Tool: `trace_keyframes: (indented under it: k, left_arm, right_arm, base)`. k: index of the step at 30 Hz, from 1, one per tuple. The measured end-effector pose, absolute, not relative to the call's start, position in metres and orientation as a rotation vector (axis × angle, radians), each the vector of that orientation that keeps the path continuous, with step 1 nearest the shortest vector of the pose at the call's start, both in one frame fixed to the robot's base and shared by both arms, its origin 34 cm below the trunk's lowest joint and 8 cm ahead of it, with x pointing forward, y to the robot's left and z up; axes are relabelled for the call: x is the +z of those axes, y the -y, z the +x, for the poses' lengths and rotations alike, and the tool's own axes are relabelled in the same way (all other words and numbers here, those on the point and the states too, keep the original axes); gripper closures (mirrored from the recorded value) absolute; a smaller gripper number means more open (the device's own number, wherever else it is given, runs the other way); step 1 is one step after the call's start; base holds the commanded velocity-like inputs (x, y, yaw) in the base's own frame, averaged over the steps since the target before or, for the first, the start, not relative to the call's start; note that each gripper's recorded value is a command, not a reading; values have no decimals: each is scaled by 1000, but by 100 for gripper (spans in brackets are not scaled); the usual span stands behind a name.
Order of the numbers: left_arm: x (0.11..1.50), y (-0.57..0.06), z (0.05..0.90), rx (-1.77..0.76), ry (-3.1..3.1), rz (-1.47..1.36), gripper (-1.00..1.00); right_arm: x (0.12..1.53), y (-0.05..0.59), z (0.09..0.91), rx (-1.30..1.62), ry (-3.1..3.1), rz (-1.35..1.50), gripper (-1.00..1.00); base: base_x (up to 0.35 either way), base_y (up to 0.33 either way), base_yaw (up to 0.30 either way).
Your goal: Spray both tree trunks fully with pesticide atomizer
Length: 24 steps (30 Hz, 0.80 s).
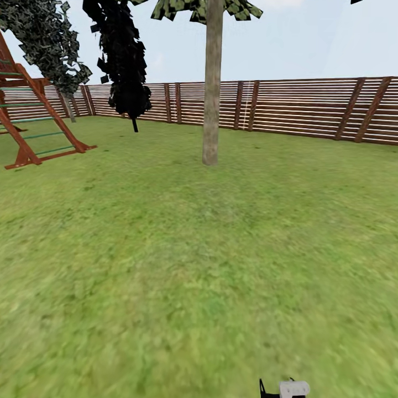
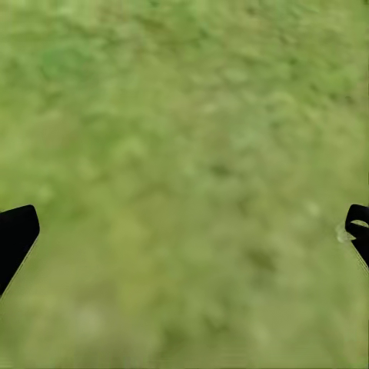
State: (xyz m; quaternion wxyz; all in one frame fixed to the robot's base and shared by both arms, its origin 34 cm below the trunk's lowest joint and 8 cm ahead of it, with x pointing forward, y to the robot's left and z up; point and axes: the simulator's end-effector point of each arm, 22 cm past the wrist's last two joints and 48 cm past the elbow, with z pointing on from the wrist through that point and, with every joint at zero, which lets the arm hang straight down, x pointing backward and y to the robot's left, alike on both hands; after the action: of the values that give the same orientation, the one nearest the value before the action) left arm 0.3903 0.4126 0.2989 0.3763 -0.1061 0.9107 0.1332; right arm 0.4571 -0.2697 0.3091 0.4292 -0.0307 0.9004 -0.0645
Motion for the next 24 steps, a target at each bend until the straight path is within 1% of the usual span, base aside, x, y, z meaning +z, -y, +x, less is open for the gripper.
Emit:
trace_keyframes:
  k: [24]
  left_arm:
    - [299, -412, 390, 339, -2330, -270, 100]
  right_arm:
    - [309, 269, 457, -161, -2247, -77, -100]
  base:
    - [339, 0, 0]
